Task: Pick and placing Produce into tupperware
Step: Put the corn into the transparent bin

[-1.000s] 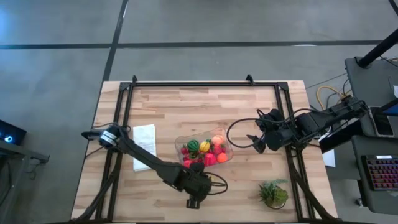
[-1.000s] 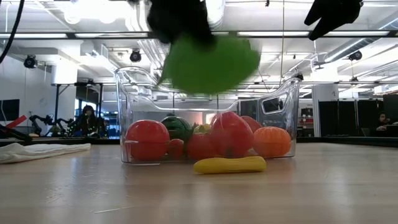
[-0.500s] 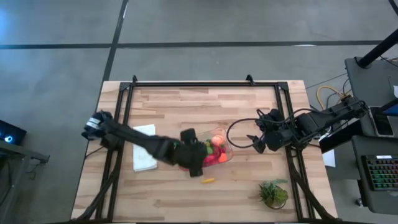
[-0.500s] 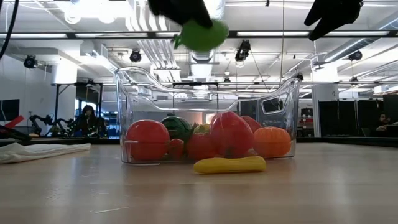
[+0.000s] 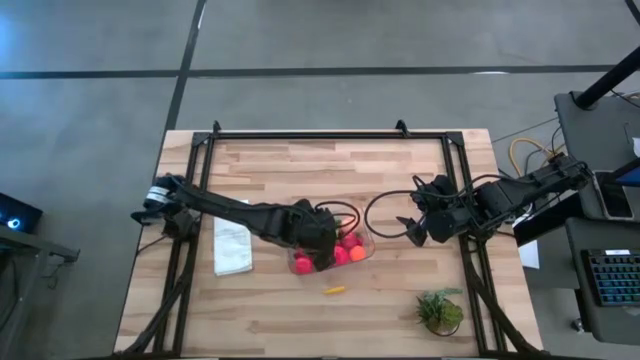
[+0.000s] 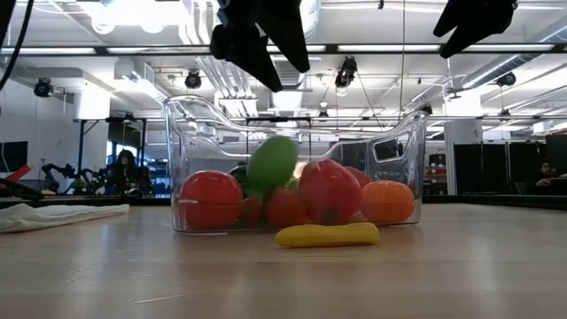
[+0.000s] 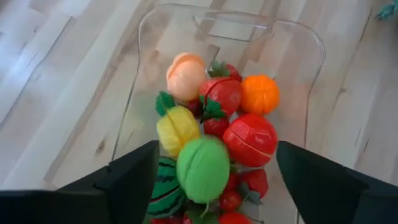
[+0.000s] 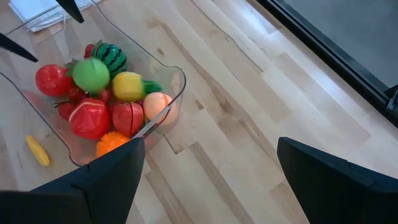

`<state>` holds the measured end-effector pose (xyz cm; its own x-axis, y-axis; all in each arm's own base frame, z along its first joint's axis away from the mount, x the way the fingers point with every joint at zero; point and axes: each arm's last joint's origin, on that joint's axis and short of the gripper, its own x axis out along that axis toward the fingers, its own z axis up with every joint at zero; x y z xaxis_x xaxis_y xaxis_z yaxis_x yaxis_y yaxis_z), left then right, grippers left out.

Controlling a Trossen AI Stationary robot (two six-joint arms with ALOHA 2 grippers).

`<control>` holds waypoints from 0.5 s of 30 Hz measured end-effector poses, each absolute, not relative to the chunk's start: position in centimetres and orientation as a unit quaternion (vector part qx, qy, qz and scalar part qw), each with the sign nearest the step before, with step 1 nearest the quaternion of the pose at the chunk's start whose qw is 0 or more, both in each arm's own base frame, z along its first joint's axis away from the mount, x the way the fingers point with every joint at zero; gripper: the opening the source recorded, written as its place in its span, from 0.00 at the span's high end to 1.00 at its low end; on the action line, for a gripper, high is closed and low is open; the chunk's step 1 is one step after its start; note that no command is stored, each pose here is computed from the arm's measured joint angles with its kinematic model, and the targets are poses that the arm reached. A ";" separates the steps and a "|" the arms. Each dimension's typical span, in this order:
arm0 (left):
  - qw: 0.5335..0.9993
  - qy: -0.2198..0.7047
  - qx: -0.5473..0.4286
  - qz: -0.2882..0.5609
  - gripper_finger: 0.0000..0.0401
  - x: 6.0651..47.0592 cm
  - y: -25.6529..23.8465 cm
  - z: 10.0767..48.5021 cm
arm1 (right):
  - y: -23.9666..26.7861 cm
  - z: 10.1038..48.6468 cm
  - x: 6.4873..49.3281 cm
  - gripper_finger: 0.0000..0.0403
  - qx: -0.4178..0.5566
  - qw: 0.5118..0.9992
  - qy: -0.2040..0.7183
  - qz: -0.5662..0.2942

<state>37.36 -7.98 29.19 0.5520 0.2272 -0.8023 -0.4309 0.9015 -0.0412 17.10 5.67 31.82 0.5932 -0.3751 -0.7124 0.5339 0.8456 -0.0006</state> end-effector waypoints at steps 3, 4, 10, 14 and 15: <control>0.874 0.432 -0.118 0.188 0.18 37.4 -8.0 29.3 | 5.7 31.8 17.1 0.11 0.107 0.886 0.371 -0.257; 0.874 0.434 -0.120 0.182 0.17 37.4 -8.1 29.4 | 5.7 31.8 17.1 0.11 0.107 0.886 0.371 -0.257; 0.889 0.454 -0.041 0.046 0.18 36.9 -11.2 30.0 | 5.6 31.7 17.1 0.11 0.100 0.886 0.373 -0.257; 0.901 0.432 0.033 -0.029 0.22 36.5 -14.3 29.8 | 5.6 31.6 17.0 0.11 0.097 0.885 0.375 -0.259; 0.903 0.425 0.047 -0.041 0.23 36.5 -15.0 29.8 | 5.6 31.5 17.0 0.11 0.096 0.884 0.376 -0.260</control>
